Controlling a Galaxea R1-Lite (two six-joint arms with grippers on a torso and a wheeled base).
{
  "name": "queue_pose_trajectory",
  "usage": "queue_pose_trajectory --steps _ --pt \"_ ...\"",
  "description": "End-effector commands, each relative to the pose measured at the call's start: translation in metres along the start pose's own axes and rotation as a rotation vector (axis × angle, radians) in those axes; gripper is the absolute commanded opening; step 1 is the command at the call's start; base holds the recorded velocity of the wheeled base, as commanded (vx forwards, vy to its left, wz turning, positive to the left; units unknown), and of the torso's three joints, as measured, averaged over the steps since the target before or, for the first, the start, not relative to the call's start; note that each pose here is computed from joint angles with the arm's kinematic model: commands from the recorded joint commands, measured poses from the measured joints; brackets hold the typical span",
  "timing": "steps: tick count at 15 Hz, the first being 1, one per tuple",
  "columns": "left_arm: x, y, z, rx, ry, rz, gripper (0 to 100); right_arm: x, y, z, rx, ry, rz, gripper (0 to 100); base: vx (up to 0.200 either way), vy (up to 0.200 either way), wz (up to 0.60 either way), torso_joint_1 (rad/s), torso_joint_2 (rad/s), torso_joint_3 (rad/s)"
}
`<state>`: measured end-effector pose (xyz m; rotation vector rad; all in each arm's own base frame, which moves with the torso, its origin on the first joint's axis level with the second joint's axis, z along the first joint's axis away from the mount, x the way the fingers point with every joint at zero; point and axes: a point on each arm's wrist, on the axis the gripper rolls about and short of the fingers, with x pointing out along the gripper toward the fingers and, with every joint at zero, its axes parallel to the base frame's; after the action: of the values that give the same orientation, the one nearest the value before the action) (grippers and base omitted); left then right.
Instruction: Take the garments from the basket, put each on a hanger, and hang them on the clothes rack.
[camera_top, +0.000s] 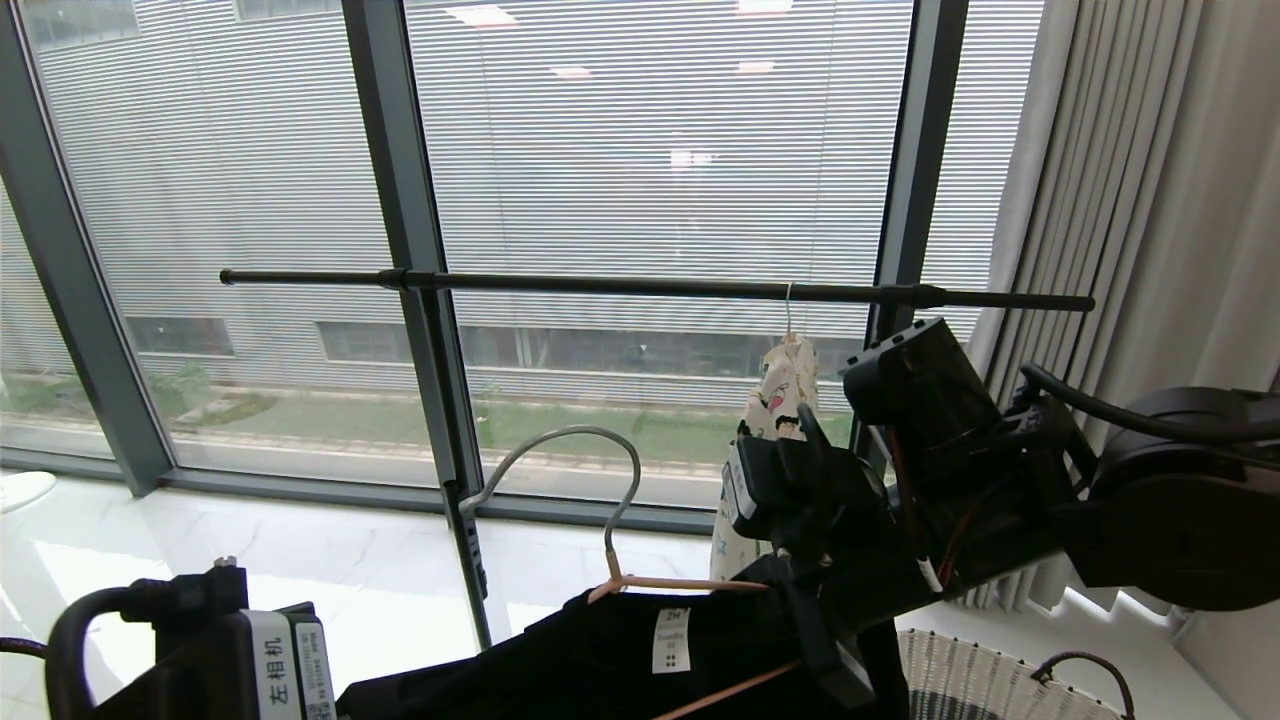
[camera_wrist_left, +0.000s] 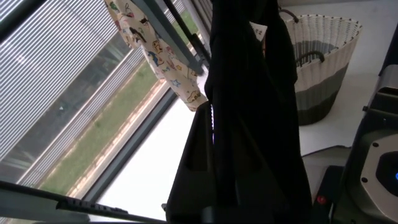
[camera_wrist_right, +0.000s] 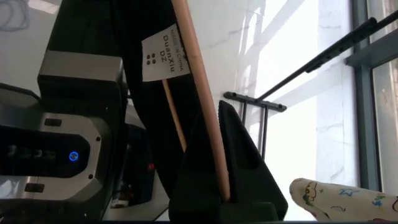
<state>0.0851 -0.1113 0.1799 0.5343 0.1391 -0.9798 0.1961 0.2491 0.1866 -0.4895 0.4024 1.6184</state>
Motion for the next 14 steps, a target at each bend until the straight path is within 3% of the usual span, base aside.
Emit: queue_pose_trajectory --steps 1,2,3,9,14 --pt "0.000 0.000 0.000 0.004 0.000 -0.004 0 0.002 -0.002 -0.001 0.000 0.000 -0.003 0 0.000 0.000 0.00 0.000 0.00 0.000" --pt "0.000 -0.001 0.000 0.003 0.000 -0.007 0 0.003 -0.002 0.000 -0.007 -0.007 -0.007 0 0.000 0.000 0.00 0.000 0.00 0.000" --pt "0.000 -0.001 0.000 0.002 0.000 -0.007 100 0.003 -0.004 0.002 -0.026 -0.024 -0.017 0 0.000 0.000 0.00 0.000 0.00 0.000" --pt "-0.001 -0.002 -0.004 0.003 0.008 -0.004 100 -0.011 -0.015 0.002 -0.194 -0.065 -0.093 0 0.000 0.000 0.00 0.000 0.00 0.000" --pt "-0.030 -0.009 -0.032 -0.010 0.034 0.125 100 -0.031 -0.029 -0.005 -0.177 -0.064 -0.170 0 0.000 0.000 0.00 0.000 0.00 0.000"
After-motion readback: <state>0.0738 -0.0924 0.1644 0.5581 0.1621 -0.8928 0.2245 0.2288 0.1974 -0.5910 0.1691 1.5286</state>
